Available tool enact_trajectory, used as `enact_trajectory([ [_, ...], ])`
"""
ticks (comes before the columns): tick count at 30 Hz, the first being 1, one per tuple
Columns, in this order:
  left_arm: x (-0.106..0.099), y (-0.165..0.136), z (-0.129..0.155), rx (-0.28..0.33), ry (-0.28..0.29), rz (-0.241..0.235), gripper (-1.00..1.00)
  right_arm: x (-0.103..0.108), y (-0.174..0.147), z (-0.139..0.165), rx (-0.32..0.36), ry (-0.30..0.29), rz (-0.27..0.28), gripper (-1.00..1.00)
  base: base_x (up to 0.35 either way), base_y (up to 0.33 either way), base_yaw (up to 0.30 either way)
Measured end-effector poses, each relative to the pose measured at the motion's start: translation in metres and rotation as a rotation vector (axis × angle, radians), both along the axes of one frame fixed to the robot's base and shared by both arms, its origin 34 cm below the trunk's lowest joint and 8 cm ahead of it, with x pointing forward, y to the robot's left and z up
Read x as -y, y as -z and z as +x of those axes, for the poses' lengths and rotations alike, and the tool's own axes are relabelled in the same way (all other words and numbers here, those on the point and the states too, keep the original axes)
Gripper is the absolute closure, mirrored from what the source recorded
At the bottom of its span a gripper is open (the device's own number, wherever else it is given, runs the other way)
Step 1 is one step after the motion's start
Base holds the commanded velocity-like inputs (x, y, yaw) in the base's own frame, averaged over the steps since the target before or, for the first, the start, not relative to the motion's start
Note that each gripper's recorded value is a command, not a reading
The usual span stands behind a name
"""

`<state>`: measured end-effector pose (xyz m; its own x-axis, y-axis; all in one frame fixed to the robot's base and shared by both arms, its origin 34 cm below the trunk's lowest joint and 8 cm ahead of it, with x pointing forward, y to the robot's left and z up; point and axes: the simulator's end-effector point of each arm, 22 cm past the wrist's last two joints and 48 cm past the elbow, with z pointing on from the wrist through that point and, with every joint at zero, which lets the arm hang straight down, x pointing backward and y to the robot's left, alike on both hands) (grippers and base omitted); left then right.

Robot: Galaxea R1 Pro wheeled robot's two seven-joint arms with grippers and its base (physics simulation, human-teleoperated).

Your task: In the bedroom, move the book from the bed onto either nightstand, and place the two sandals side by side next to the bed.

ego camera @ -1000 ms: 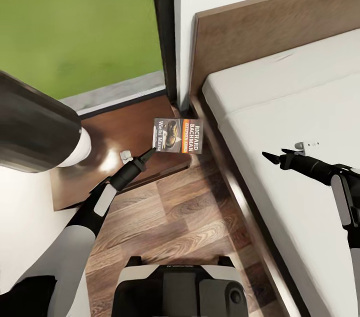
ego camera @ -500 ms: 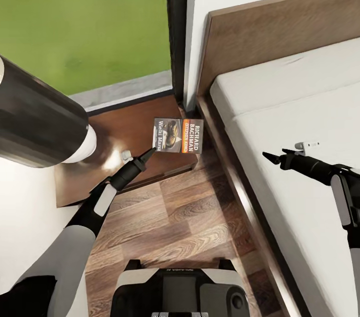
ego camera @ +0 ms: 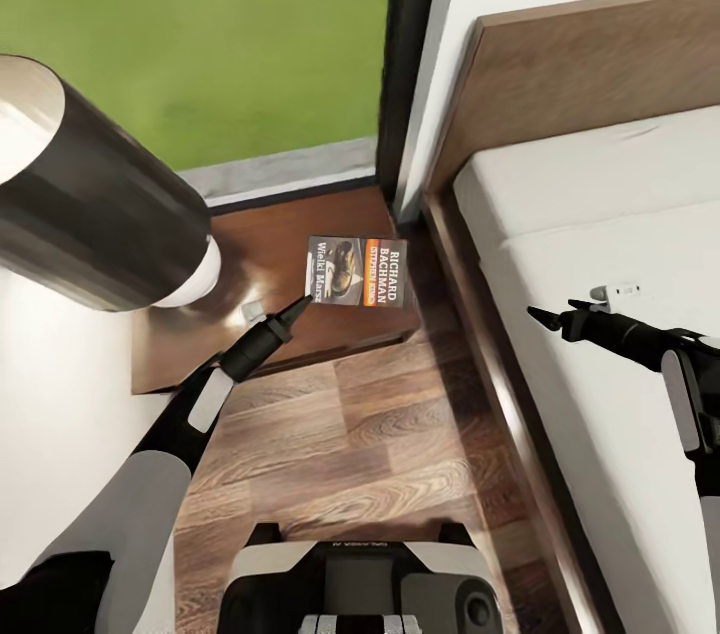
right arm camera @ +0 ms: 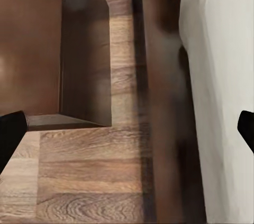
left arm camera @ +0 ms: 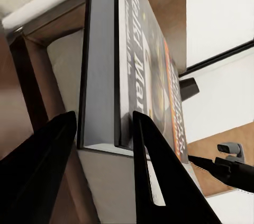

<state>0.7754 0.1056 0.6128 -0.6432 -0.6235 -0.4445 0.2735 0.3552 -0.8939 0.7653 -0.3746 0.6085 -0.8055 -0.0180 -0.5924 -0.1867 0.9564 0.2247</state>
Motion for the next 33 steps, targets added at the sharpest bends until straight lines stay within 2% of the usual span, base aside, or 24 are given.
enact_trajectory([
  [14,0.000,0.022,0.000,0.000,0.000,0.000,1.00,0.000,0.022,0.000,0.001,0.000,0.000,-1.00,0.000,0.000,0.281],
  [22,0.000,0.024,-0.003,-0.007,-0.004,-0.002,1.00,0.000,0.022,0.000,0.001,0.000,0.000,-1.00,-0.001,0.000,0.271],
  [33,0.000,0.025,-0.005,-0.012,-0.006,-0.002,1.00,0.000,0.022,0.000,0.001,-0.001,0.002,-1.00,-0.122,0.000,0.030],
])
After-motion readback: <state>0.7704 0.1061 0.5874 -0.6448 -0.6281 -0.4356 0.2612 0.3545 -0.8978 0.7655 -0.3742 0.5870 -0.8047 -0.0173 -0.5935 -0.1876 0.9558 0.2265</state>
